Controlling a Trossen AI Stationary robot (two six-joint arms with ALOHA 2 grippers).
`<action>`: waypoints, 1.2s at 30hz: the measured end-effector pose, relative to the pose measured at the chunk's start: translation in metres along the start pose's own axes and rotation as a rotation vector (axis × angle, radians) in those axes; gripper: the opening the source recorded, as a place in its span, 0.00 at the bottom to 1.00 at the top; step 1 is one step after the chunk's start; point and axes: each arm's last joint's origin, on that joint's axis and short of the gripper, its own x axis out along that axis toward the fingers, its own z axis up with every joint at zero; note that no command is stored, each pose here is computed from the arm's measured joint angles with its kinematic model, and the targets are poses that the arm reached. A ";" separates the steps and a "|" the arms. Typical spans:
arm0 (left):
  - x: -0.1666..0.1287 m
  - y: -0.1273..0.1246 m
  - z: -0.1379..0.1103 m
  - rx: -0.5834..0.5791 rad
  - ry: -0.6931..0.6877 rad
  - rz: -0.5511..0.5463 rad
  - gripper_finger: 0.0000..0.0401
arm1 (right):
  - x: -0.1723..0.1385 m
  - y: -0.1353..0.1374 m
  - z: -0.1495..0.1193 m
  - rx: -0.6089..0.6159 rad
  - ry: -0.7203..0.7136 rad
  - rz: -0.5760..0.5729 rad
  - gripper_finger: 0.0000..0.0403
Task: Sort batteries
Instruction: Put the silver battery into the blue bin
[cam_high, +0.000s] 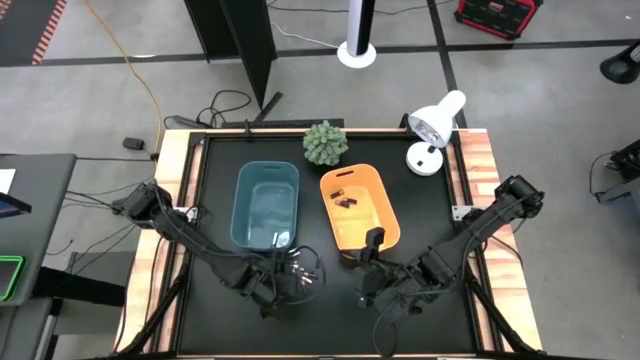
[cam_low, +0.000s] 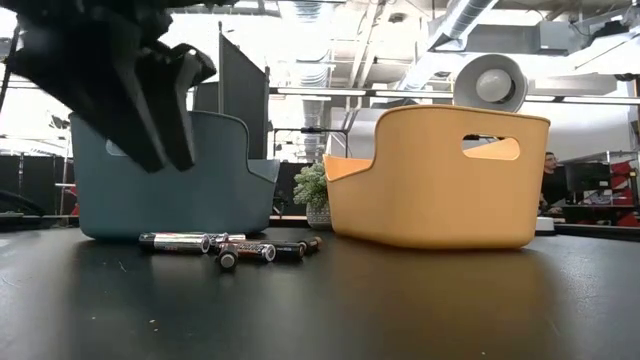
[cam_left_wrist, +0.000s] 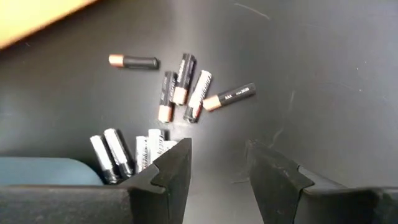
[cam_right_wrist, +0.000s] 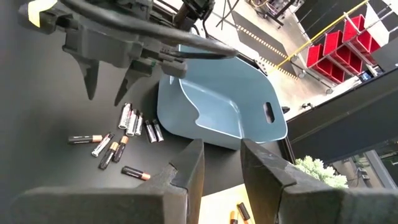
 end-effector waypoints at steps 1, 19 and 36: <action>0.002 0.000 -0.002 -0.009 0.005 0.002 0.37 | 0.000 0.000 0.000 0.000 0.000 0.000 0.30; 0.026 0.015 -0.029 -0.081 0.079 0.026 0.36 | 0.000 0.000 0.002 0.018 -0.012 0.001 0.30; 0.033 0.020 -0.028 -0.095 0.110 -0.015 0.36 | 0.000 0.000 0.002 0.016 -0.015 0.001 0.30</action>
